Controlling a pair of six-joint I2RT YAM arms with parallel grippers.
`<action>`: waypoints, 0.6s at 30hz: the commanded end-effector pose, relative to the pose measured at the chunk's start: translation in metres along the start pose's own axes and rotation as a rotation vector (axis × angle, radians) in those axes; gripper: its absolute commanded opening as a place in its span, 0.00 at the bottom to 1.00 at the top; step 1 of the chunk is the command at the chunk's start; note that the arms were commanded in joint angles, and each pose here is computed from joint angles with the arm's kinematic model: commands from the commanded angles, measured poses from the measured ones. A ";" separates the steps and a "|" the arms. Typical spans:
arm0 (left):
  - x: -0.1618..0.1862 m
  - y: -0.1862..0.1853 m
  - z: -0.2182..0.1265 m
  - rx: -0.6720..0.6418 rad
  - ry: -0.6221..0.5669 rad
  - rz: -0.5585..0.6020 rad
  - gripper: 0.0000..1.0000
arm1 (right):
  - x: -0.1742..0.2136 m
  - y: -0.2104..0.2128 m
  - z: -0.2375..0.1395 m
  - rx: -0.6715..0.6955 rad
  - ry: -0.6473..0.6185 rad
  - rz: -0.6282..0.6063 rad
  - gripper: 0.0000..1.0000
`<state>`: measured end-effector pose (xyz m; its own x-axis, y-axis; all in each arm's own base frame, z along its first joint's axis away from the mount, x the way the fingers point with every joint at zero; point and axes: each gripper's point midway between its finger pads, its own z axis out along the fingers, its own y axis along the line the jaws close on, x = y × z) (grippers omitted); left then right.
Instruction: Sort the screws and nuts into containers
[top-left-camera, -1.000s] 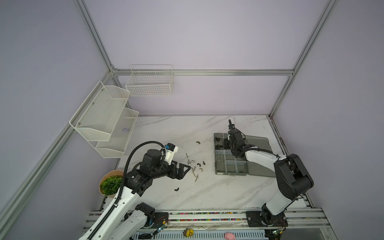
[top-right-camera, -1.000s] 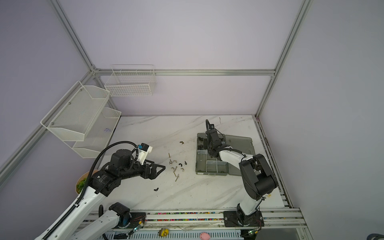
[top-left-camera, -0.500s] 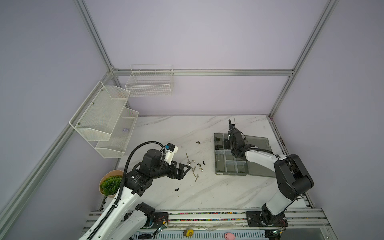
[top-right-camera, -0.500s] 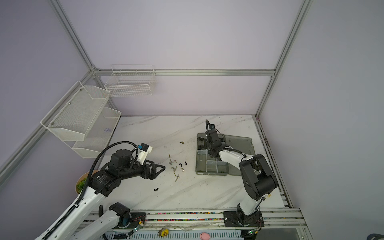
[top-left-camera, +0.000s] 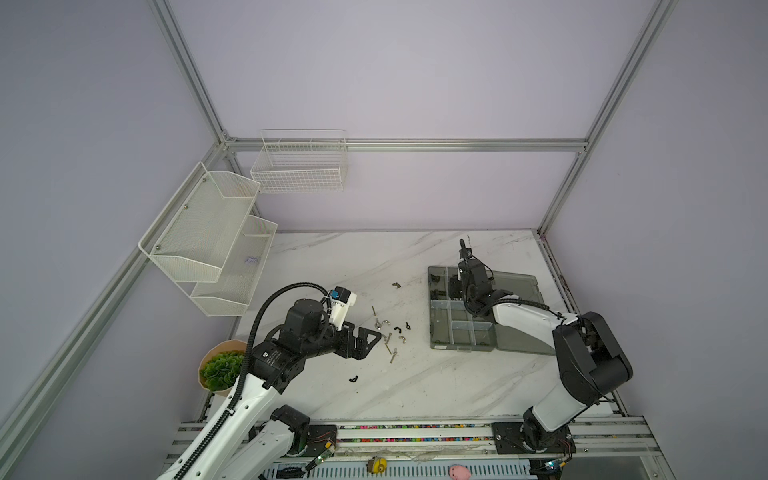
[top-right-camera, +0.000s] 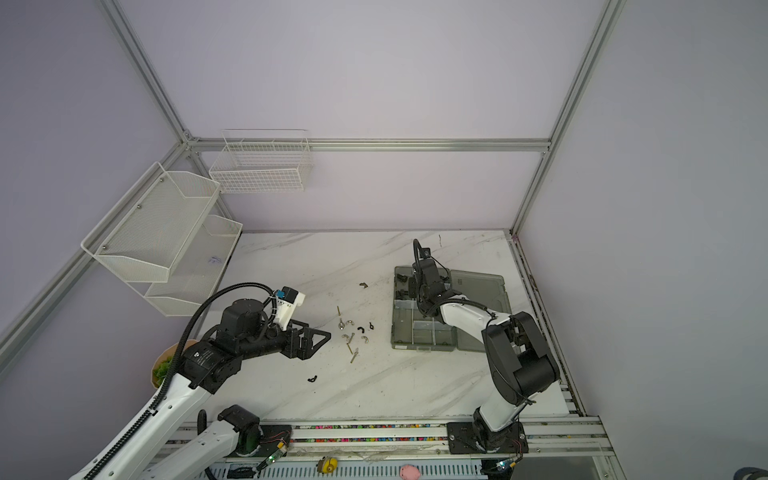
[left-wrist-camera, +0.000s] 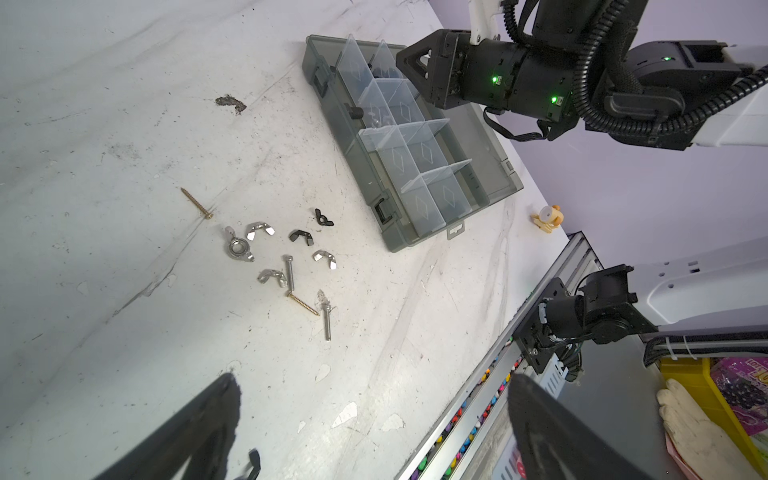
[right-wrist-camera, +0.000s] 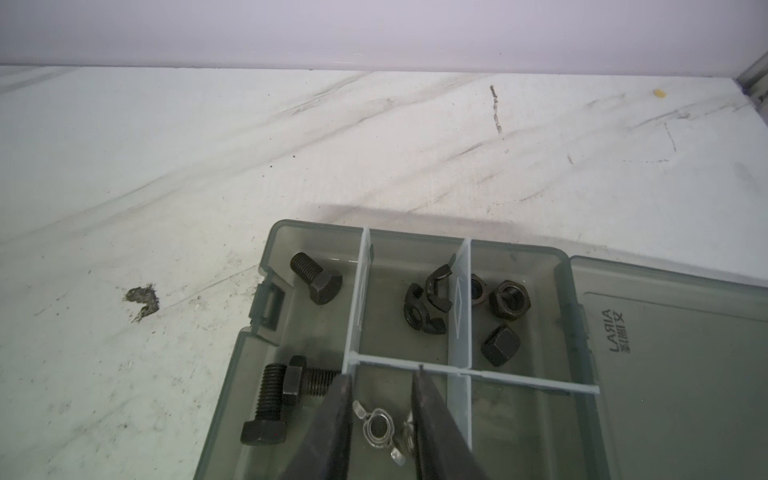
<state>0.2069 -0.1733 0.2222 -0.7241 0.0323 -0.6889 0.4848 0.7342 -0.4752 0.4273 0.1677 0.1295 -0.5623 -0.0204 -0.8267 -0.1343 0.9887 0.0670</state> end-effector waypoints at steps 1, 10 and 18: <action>0.005 0.002 0.003 0.003 -0.002 0.003 1.00 | -0.018 0.041 -0.017 -0.246 -0.084 -0.031 0.41; 0.005 0.006 0.002 -0.023 -0.005 -0.004 1.00 | 0.030 0.160 -0.022 -0.583 0.031 -0.268 0.41; 0.006 0.012 0.004 -0.056 0.017 -0.026 1.00 | 0.076 0.226 -0.021 -0.715 0.130 -0.332 0.39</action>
<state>0.2102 -0.1674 0.2149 -0.7382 0.0253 -0.6741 0.4470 0.7667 -0.4608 0.3370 0.3750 0.0933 -0.4973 -0.3484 -0.7945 -0.7549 0.6251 0.1984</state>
